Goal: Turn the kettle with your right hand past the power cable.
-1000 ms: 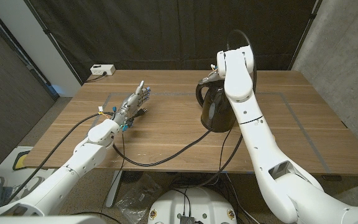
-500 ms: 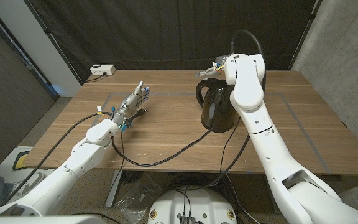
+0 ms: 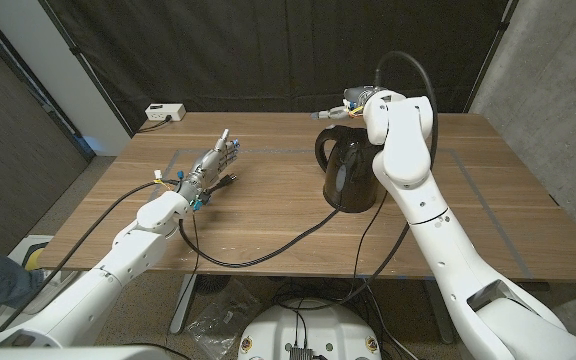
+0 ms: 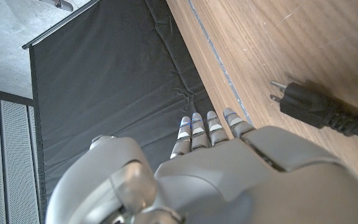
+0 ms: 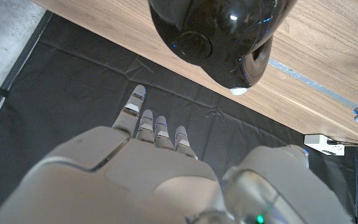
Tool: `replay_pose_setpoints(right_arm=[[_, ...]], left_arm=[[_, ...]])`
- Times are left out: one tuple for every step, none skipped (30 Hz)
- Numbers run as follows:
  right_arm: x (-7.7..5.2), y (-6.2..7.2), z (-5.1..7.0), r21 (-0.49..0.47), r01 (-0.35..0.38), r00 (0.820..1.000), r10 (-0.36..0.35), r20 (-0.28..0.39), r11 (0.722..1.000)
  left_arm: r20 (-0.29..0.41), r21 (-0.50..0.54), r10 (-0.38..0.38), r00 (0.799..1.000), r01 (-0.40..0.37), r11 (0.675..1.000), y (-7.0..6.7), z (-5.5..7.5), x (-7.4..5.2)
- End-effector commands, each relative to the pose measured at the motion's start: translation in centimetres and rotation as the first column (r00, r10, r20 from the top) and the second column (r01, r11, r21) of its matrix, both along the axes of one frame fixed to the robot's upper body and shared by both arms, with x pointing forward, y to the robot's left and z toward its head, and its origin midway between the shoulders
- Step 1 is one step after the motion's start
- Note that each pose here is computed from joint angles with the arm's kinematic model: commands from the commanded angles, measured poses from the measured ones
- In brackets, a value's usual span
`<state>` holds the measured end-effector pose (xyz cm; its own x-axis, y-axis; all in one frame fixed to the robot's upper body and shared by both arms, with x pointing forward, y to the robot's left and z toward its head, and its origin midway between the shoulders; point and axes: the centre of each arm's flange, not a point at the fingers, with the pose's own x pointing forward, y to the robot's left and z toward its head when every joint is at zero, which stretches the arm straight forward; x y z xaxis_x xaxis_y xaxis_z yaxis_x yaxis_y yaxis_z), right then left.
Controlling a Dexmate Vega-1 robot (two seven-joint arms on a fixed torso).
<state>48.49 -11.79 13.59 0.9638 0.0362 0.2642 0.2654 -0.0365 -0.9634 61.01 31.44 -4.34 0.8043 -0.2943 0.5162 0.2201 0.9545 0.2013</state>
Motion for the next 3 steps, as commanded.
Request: replay_pose_setpoints(right_arm=[[0.1,-0.2,-0.08,0.004,-0.005,1.0,0.005,0.009,1.0],[0.12,-0.22,-0.06,0.004,-0.005,1.0,0.005,0.01,1.0],[0.13,-0.23,-0.01,0.002,-0.001,1.0,0.001,0.011,1.0]], left_arm=[[0.01,-0.002,-0.006,1.0,0.006,1.0,-0.25,-0.01,0.4],[0.011,-0.004,-0.007,1.0,0.007,1.0,-0.27,0.04,0.47],[0.012,-0.005,-0.007,1.0,0.007,1.0,-0.29,0.09,0.53]])
